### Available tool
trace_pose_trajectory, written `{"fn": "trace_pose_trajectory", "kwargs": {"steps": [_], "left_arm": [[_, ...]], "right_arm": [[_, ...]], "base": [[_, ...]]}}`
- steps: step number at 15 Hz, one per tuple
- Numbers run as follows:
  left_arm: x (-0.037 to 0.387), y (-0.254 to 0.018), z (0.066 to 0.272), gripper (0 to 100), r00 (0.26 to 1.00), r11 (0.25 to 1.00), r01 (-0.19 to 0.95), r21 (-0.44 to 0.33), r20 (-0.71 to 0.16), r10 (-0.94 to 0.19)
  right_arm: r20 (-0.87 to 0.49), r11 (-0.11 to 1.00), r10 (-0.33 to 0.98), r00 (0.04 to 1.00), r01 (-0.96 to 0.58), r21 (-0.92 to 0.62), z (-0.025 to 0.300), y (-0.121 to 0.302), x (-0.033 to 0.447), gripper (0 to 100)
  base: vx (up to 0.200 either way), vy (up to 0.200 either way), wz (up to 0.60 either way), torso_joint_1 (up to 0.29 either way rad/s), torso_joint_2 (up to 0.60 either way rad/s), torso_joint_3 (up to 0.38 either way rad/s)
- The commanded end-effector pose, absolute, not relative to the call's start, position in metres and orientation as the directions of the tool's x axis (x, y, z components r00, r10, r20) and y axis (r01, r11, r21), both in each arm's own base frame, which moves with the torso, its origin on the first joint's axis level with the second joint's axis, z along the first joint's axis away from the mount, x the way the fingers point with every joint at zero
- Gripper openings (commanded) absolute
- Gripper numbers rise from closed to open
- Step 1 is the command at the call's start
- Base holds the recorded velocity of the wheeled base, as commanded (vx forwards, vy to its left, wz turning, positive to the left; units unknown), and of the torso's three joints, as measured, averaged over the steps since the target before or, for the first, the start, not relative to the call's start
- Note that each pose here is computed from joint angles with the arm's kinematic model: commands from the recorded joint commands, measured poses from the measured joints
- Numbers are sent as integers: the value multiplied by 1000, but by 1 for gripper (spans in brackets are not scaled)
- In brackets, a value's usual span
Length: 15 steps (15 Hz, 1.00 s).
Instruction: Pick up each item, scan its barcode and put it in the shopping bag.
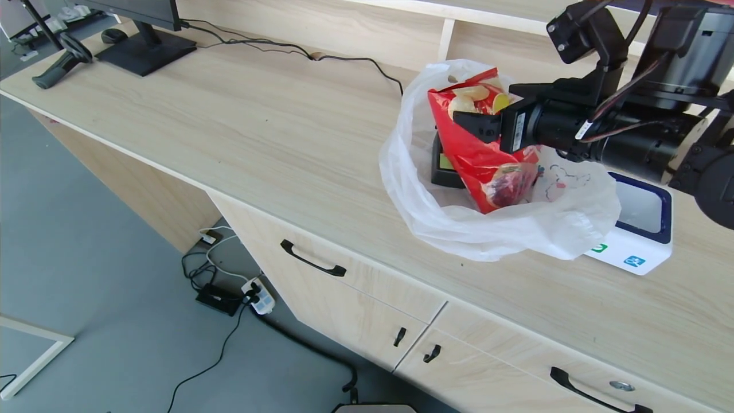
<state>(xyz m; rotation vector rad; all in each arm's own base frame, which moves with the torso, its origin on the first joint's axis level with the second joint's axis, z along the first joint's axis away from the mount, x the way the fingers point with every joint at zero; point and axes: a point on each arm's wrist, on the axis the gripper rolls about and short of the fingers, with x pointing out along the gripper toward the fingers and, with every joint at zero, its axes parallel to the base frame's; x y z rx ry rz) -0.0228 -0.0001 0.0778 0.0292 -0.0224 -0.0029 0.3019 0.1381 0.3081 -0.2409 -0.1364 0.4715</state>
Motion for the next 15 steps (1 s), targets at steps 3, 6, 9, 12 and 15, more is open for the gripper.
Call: {"fn": "trace_pose_trajectory", "kwargs": {"steps": [3, 6, 9, 12, 15], "left_arm": [[-23, 0, 78, 100, 1000, 1000, 2, 29, 23, -3], [-23, 0, 78, 100, 1000, 1000, 2, 29, 23, -3], [-23, 0, 78, 100, 1000, 1000, 2, 31, 23, -3], [-23, 0, 78, 100, 1000, 1000, 2, 31, 23, -3], [-23, 0, 78, 100, 1000, 1000, 2, 29, 23, -3]], "right_arm": [[149, 867, 471, 869, -425, -261, 332, 129, 280, 100], [226, 884, 457, 860, -410, -224, 351, 99, 215, 100], [202, 893, 442, 874, -408, -192, 319, 76, 139, 100], [199, 917, 396, 897, -397, -36, 274, 52, 70, 100], [138, 947, 321, 937, -317, -50, 215, 27, 42, 100]], "base": [[0, 0, 0, 0, 0, 0], [0, 0, 0, 0, 0, 0], [0, 0, 0, 0, 0, 0], [0, 0, 0, 0, 0, 0], [0, 0, 0, 0, 0, 0]]}}
